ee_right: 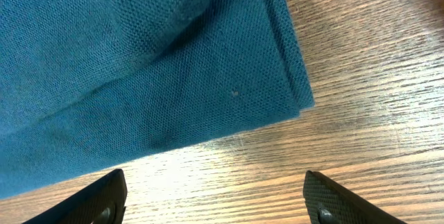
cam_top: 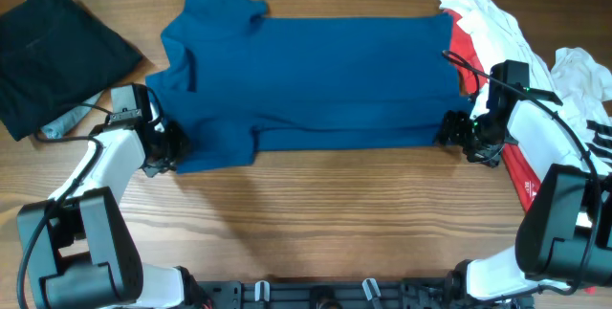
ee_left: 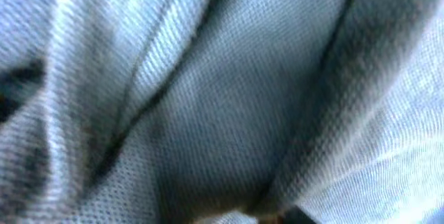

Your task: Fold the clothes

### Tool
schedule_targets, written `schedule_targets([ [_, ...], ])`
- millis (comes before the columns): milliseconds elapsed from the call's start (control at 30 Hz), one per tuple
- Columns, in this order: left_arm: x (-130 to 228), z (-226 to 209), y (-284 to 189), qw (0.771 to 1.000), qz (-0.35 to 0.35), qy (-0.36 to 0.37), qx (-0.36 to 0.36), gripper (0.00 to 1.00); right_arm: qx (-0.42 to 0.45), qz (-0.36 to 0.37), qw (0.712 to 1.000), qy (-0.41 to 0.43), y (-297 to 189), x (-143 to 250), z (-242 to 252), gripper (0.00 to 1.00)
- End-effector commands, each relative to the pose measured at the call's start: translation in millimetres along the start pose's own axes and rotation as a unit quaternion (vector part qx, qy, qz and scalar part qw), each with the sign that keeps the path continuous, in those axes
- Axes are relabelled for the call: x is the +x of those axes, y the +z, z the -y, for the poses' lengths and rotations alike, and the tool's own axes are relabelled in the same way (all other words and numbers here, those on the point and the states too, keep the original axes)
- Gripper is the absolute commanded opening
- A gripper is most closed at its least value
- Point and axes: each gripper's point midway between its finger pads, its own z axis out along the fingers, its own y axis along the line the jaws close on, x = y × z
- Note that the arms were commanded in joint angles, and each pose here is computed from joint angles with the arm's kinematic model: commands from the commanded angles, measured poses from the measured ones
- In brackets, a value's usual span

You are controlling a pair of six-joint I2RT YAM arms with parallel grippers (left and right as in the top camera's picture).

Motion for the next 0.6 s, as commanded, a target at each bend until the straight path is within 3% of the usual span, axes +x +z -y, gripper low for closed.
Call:
schedule_targets([
  [0, 7.1, 4.7, 2.5, 1.0, -0.016, 0.002, 0.013, 0.15, -0.001, -0.005, 1.0, -0.009, 2.4, 1.0, -1.3, 0.82],
  [100, 7.1, 4.7, 2.5, 1.0, -0.016, 0.002, 0.013, 0.04, -0.001, -0.005, 1.0, -0.009, 2.4, 1.1, -1.2, 0.82],
  [333, 1.1, 13.0, -16.7, 0.999, 0.006, 0.009, 0.03, 0.04, -0.001, -0.005, 1.0, -0.009, 2.4, 1.0, -1.2, 0.82],
  [467, -14.8, 48.6, -54.0, 0.991, 0.049, 0.04, 0.116, 0.04, -0.001, -0.005, 1.0, -0.009, 2.4, 1.1, -1.2, 0.82],
  [567, -42.1, 92.2, -104.1, 0.964, 0.131, 0.077, 0.22, 0.04, -0.001, -0.005, 1.0, -0.009, 2.4, 1.1, -1.2, 0.82],
])
